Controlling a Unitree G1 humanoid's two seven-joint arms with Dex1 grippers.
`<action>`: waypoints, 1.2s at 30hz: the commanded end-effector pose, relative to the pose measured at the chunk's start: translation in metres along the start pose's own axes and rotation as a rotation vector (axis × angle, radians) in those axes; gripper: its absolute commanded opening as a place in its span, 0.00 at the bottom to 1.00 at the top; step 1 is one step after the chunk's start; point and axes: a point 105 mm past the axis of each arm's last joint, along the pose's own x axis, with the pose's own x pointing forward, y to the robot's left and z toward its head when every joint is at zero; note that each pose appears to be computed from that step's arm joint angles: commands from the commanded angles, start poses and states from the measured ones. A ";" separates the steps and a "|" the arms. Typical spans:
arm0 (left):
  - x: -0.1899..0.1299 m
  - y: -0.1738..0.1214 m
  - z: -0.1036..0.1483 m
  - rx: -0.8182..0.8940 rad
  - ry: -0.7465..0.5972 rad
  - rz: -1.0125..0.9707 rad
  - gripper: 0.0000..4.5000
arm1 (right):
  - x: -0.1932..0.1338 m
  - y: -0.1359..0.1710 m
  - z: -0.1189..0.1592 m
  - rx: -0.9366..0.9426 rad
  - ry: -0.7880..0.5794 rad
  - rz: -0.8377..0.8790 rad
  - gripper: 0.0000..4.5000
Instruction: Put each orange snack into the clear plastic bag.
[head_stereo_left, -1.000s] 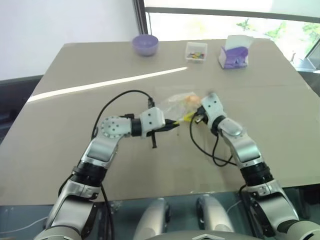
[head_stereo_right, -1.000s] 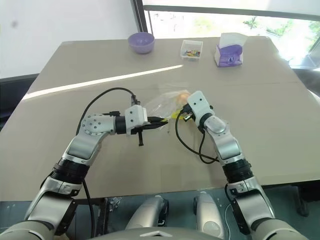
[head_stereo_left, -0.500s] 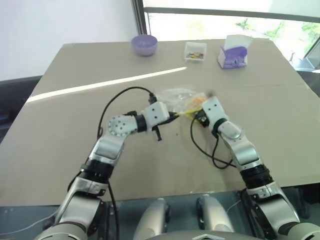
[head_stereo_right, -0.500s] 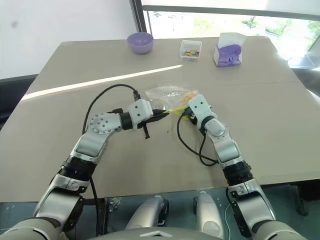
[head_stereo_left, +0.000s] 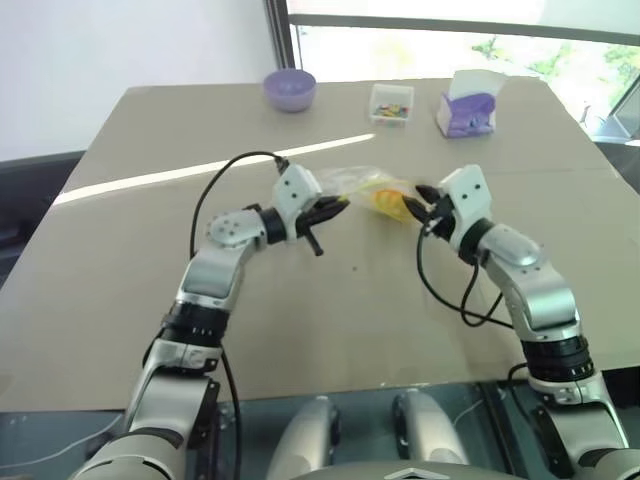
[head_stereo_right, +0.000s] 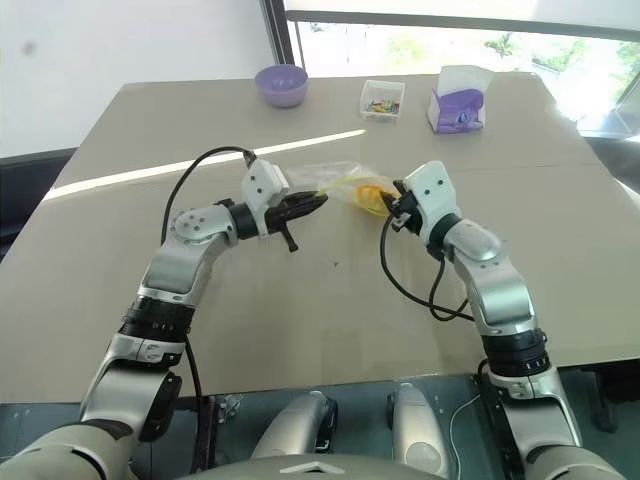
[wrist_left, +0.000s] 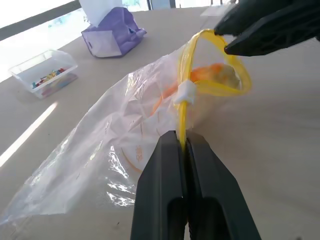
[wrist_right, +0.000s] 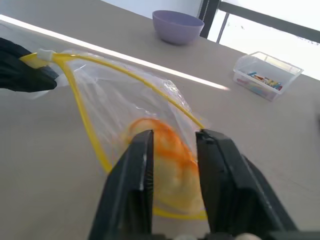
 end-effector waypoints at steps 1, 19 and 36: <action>-0.004 0.012 0.018 -0.021 -0.060 0.031 0.00 | -0.016 0.005 0.023 -0.046 -0.079 0.053 0.33; -0.009 0.023 0.031 -0.078 -0.090 0.040 0.00 | -0.023 0.014 -0.027 -0.353 0.127 0.144 0.33; -0.011 0.014 0.031 -0.089 -0.089 0.027 0.00 | -0.001 0.003 -0.047 -0.272 0.148 0.044 0.33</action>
